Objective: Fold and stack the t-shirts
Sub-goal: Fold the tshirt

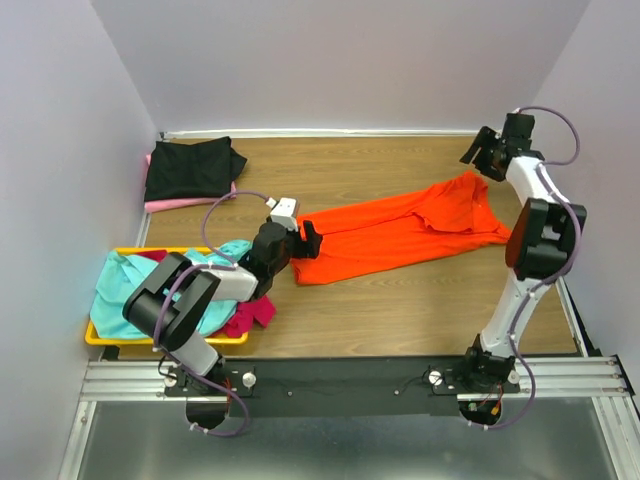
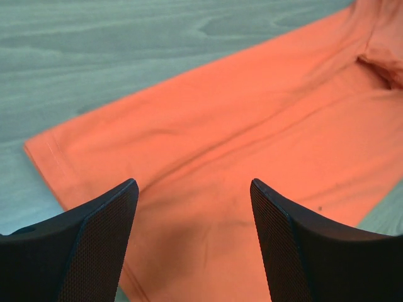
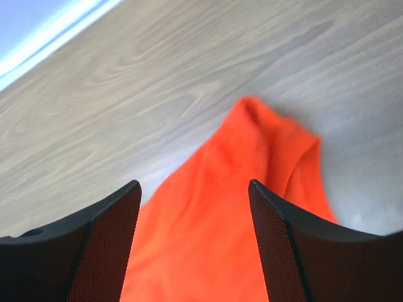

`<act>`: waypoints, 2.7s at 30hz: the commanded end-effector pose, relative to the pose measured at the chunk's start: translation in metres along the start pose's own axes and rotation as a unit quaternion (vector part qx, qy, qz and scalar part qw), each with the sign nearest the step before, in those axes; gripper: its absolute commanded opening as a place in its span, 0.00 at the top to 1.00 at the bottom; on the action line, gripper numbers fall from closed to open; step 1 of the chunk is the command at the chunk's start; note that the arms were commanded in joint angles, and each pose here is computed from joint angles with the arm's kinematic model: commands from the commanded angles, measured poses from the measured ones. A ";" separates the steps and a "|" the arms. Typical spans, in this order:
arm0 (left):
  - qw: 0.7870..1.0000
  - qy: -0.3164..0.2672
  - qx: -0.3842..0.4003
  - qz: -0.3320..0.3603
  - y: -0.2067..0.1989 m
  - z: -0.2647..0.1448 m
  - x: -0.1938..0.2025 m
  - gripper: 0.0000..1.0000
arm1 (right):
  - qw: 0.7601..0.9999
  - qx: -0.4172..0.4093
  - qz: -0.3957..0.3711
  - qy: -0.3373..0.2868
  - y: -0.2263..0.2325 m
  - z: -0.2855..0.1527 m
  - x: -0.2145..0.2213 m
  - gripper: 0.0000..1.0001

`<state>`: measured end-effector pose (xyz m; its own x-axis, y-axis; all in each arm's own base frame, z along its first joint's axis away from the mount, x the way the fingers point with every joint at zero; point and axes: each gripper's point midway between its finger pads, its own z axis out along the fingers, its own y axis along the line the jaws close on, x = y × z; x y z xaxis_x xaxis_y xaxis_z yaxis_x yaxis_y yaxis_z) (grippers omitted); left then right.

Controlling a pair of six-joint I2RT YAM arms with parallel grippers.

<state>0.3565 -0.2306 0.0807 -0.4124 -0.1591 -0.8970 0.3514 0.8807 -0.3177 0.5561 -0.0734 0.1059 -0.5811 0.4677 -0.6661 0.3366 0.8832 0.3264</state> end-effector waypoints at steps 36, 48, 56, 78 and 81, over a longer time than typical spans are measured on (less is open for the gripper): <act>0.989 0.122 0.050 -0.060 -0.050 -0.049 0.138 0.22 | 0.993 0.018 0.022 0.116 -0.022 -0.011 0.151 0.23; 0.978 0.168 0.099 -0.080 -0.091 -0.078 0.178 0.22 | 0.990 -0.023 0.019 0.139 0.001 0.035 0.140 0.23; 0.960 0.203 0.166 -0.095 -0.151 -0.089 0.200 0.22 | 0.988 -0.028 -0.011 0.150 0.033 0.058 0.135 0.23; 0.923 0.242 0.293 -0.065 -0.239 -0.101 0.221 0.22 | 0.977 -0.097 -0.094 0.167 0.148 0.100 0.162 0.19; 0.923 0.237 0.297 -0.061 -0.242 -0.100 0.219 0.22 | 0.974 -0.111 -0.104 0.166 0.162 0.100 0.165 0.17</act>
<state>0.1282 -0.4504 0.0444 -0.7116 -0.1000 -0.6954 0.6143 0.3917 -0.6850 0.6145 0.1325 0.0416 -0.7458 0.2838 -0.6027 0.0172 0.9126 0.4084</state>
